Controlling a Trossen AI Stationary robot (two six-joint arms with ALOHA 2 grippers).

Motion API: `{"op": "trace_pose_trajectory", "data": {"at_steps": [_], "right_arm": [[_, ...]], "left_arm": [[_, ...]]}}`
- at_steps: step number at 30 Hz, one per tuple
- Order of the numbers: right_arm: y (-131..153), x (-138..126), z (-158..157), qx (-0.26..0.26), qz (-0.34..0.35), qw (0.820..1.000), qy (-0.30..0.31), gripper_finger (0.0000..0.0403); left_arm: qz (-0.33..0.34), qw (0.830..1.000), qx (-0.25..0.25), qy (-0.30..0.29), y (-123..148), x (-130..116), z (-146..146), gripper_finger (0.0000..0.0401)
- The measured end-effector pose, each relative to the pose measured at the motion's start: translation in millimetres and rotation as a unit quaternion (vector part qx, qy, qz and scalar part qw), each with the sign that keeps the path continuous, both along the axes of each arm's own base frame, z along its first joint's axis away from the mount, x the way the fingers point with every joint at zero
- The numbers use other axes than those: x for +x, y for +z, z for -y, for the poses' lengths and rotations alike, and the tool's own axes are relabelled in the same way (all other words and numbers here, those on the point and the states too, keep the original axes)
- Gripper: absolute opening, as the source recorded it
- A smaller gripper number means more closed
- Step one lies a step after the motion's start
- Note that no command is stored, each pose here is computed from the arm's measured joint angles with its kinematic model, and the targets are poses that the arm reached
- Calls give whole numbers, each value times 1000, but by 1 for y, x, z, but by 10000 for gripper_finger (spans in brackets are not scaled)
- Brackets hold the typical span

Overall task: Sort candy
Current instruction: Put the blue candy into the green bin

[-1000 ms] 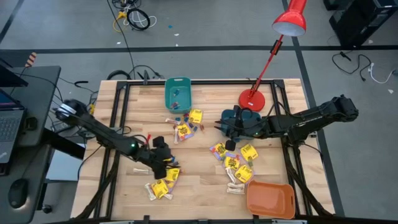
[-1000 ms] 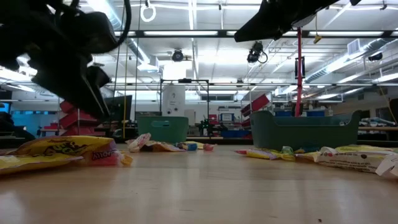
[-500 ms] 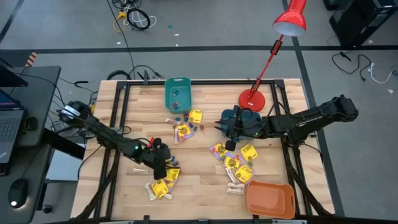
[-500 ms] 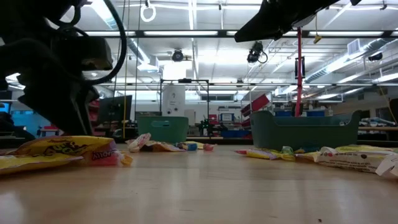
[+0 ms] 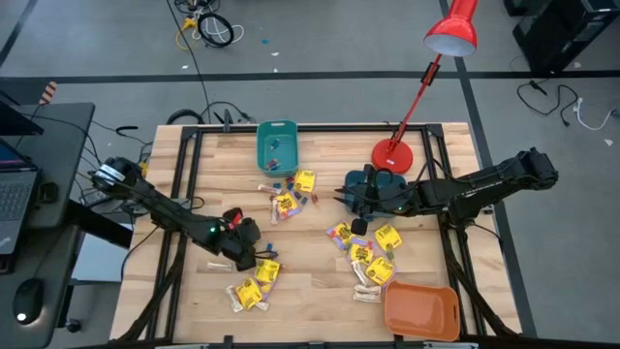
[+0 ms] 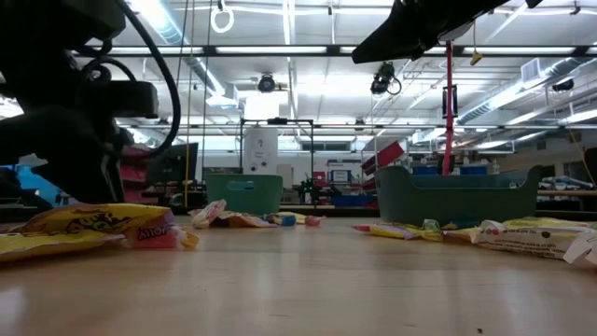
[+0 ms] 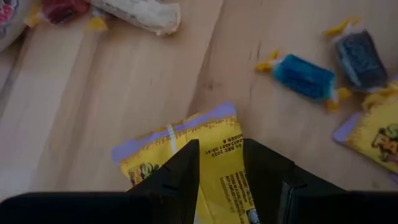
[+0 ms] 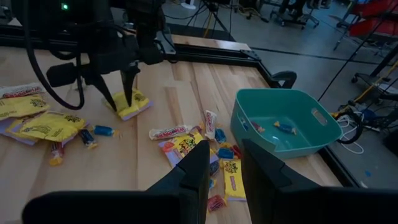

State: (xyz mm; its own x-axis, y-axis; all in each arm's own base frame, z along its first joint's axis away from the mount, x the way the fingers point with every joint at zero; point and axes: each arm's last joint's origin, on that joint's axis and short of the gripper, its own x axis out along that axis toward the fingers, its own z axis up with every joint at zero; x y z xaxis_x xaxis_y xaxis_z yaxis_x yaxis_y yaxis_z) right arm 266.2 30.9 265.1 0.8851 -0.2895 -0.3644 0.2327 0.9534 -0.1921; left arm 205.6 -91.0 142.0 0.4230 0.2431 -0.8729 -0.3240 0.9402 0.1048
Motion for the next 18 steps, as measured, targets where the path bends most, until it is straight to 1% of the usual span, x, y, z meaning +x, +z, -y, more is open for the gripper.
{"op": "trace_pose_trajectory", "data": {"at_steps": [8,18], "right_arm": [[0,0,0,0,0,1000,0,77],[0,0,0,0,1,1000,0,77]], "left_arm": [[36,998,-23,-35,3,8,5,127],[86,994,-48,-38,8,18,9,127]]}}
